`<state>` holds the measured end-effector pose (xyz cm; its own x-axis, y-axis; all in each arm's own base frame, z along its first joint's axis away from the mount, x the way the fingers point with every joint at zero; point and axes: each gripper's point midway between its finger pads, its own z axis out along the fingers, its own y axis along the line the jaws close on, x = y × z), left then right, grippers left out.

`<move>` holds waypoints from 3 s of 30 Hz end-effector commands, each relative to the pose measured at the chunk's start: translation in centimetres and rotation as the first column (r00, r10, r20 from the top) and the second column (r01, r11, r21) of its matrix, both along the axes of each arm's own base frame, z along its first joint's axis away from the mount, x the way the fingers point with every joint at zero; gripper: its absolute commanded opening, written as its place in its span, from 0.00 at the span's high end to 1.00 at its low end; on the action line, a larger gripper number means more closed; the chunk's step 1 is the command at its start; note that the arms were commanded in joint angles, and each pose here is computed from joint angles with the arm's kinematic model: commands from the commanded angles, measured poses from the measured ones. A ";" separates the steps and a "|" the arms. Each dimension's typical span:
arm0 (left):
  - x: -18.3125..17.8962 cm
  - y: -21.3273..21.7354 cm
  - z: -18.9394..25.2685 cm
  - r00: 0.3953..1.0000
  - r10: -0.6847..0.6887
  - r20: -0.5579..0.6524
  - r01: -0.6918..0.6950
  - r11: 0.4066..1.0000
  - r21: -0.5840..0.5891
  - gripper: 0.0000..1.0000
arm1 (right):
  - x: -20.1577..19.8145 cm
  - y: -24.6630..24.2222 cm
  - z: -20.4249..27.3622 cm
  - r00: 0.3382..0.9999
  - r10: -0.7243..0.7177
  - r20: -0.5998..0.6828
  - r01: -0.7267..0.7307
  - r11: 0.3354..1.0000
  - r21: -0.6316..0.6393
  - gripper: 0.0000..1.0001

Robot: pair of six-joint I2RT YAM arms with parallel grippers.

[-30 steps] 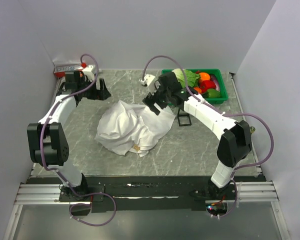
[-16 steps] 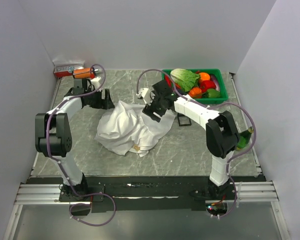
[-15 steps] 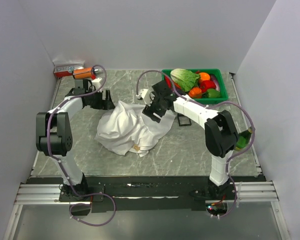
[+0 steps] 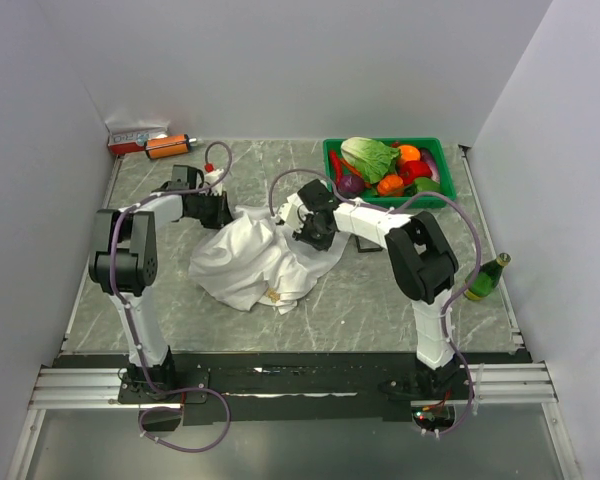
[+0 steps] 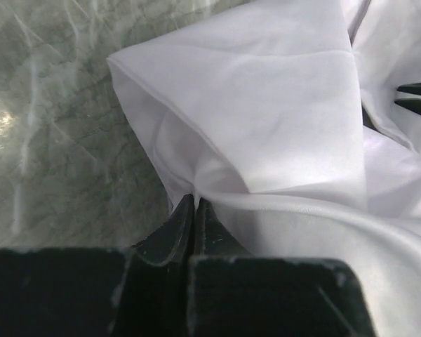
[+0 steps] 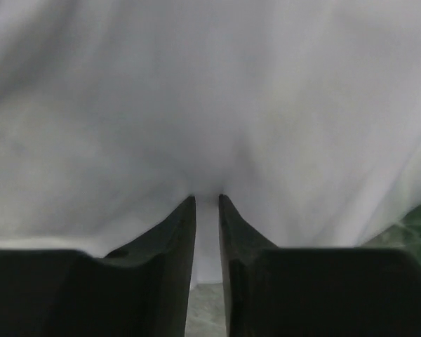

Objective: Remove the brooch from the garment

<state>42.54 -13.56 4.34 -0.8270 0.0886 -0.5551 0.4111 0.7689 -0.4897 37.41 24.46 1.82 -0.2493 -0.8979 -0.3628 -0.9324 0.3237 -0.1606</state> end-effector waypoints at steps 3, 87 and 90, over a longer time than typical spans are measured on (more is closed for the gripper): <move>3.2 2.6 9.7 0.967 0.071 0.246 -0.070 0.997 -0.011 0.99 | 0.3 -1.0 -1.4 1.000 -0.011 -0.010 0.010 0.997 -0.079 1.00; -19.0 16.5 38.1 0.427 0.225 0.876 -0.638 0.761 0.116 0.99 | -1.0 0.5 35.2 0.633 0.260 0.729 -0.446 0.892 0.070 1.00; -20.1 16.3 31.2 0.575 0.241 0.782 -0.607 0.766 0.211 0.99 | -4.1 0.6 27.8 0.723 0.394 0.568 -0.519 0.852 0.070 0.99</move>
